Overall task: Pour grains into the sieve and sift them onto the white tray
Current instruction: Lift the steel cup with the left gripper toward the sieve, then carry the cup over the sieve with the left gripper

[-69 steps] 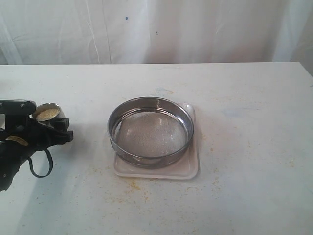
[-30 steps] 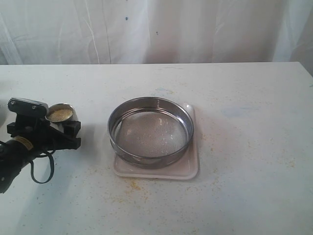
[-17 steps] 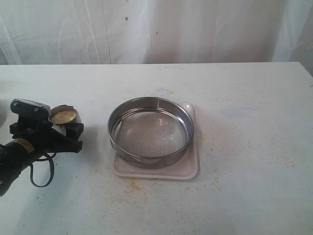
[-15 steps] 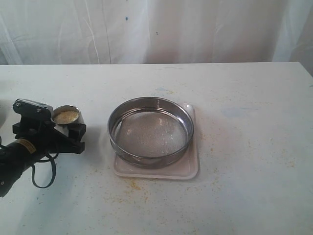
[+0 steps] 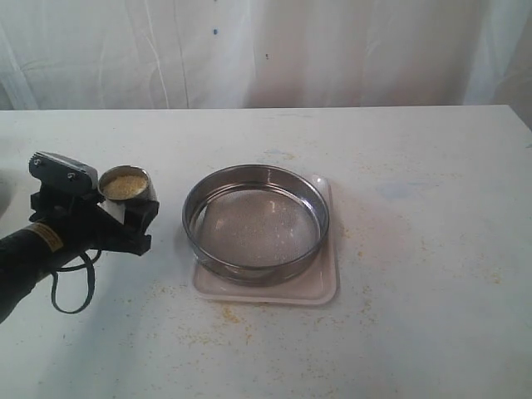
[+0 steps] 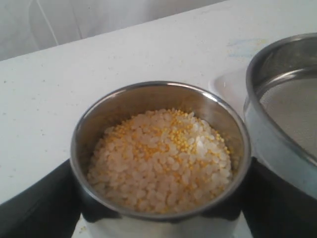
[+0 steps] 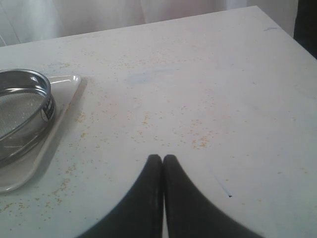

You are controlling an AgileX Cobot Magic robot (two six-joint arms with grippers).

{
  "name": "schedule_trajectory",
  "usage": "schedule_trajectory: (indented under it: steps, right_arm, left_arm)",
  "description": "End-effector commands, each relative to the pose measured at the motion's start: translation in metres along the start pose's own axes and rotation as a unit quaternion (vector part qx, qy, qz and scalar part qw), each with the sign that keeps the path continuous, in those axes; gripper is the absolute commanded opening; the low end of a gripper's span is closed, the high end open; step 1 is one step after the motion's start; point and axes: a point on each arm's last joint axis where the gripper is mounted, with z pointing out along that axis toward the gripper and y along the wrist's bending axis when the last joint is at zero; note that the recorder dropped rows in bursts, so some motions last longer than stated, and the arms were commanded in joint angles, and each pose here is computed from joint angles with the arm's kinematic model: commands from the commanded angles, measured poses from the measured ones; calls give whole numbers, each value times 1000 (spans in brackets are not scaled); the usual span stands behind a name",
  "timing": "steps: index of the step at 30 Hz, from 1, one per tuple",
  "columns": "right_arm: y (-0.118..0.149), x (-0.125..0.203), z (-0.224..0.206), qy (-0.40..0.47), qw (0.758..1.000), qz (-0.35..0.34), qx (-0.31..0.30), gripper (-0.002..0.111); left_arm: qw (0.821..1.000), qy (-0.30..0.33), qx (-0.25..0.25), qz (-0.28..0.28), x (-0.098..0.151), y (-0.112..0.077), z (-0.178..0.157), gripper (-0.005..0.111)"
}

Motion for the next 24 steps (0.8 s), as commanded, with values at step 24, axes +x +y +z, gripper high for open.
schedule_trajectory:
  steps: [24]
  right_arm:
    - [0,1,1,3,1000,1,1,0]
  left_arm:
    - [986,32,123,108,-101,-65,19,0]
